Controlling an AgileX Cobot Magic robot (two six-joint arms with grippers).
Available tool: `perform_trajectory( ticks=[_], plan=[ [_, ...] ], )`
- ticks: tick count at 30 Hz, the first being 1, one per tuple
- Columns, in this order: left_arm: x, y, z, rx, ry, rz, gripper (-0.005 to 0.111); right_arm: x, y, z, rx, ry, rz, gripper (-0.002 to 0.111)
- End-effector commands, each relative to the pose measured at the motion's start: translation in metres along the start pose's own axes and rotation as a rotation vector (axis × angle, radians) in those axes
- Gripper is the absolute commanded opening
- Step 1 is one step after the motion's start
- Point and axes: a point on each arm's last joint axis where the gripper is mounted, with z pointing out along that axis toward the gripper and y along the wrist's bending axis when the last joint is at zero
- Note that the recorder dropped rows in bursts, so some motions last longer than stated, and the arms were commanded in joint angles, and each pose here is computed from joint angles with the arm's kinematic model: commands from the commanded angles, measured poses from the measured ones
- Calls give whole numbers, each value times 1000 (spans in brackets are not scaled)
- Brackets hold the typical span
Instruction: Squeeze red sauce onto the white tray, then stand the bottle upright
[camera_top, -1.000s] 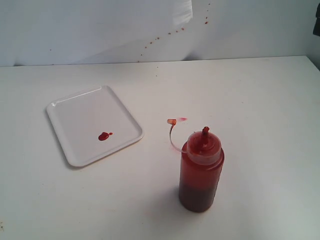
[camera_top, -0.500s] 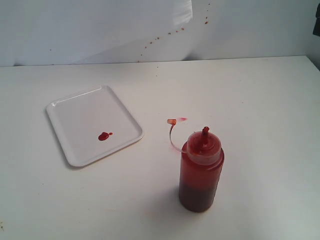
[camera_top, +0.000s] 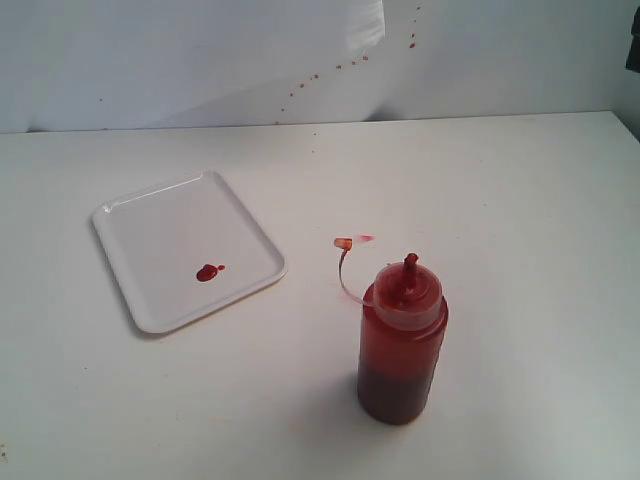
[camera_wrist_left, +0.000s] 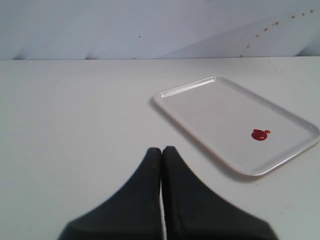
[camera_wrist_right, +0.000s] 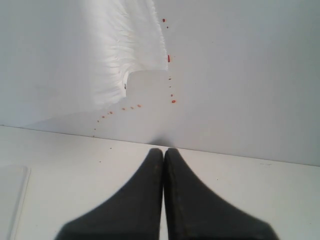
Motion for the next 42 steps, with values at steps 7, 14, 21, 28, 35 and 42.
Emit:
perform_trajectory(
  ticks=[7,14,21,28,35,42],
  plan=[
    [0,0,0,-1,-9,-9,0,0,-1,-1,2,-4,7,0],
    [0,0,0,-1,-9,-8,0,0,-1,-1,2,-4,7,0],
    [0,0,0,-1,-9,-8,0,0,-1,-2,13,-3,-4,0],
    [0,0,0,-1,-9,-8,0,-35,7,-71,226,-191,-26,0],
    [0,0,0,-1,-9,-5,0,-46,21,-195,617,-486,-54,0],
    [0,0,0,-1,-9,-7,0,-10,38,-266,771,-681,-9,0]
  ],
)
